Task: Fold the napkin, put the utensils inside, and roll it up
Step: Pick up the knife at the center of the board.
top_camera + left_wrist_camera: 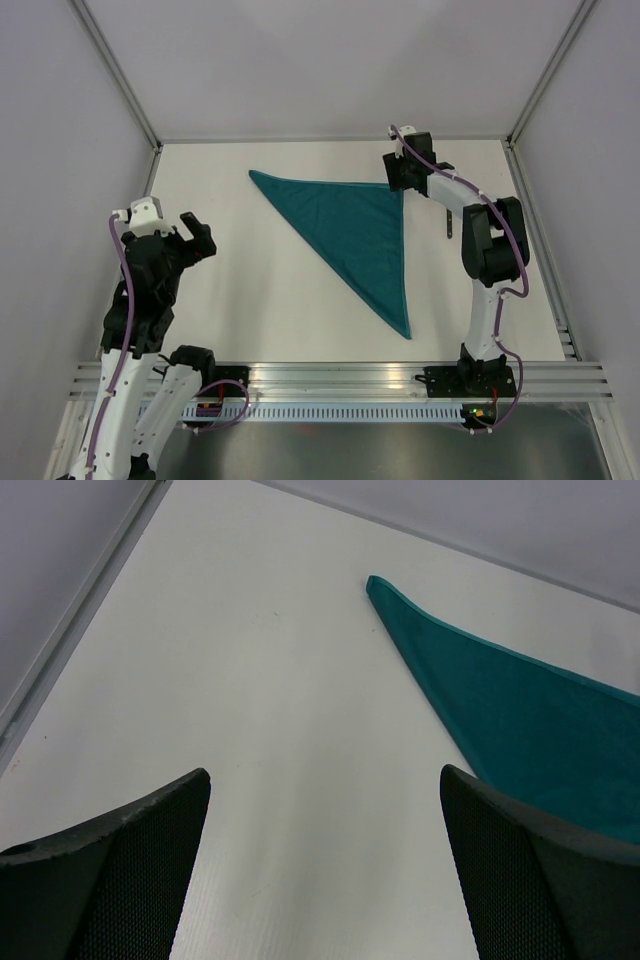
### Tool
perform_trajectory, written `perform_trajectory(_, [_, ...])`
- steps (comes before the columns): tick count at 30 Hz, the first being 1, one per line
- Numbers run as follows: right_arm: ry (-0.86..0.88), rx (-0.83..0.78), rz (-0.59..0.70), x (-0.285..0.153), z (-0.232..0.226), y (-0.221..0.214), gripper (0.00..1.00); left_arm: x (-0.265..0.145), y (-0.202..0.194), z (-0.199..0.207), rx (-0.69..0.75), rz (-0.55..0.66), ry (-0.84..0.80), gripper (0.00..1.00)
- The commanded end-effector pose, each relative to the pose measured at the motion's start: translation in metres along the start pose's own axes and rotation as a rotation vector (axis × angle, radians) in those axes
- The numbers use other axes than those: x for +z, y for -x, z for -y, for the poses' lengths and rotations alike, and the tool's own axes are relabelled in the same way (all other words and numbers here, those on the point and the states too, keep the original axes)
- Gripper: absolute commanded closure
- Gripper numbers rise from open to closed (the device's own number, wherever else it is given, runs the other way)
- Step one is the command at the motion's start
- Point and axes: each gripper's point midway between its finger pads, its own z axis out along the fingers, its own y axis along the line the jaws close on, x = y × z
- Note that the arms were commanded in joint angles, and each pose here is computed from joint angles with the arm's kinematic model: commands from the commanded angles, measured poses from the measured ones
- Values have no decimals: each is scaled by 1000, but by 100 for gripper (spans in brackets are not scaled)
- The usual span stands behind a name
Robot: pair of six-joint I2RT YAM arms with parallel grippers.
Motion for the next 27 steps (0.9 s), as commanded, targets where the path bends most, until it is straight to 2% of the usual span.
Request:
perform_trajectory(1, [-95,56,-3,-16,37,4,37,-2,7,5,38,32,-40,0])
perform_trajectory(7, [-155,164,-141,-28,93,-57,42,-7,8,10,37,36,-78,0])
perform_trajectory(12, [-210,223,-206,-45,134,-93,43,-10,8,13,35,41,-100,0])
perform_trajectory(19, [-216,239,-258,-54,133,-119,43,-11,8,17,38,37,-124,0])
perform_trajectory(21, [-201,245,-278,-51,129,-127,47,-12,8,18,38,38,-129,0])
perform_trajectory(27, [-211,249,-316,-55,130,-144,48,-11,7,17,44,34,-128,0])
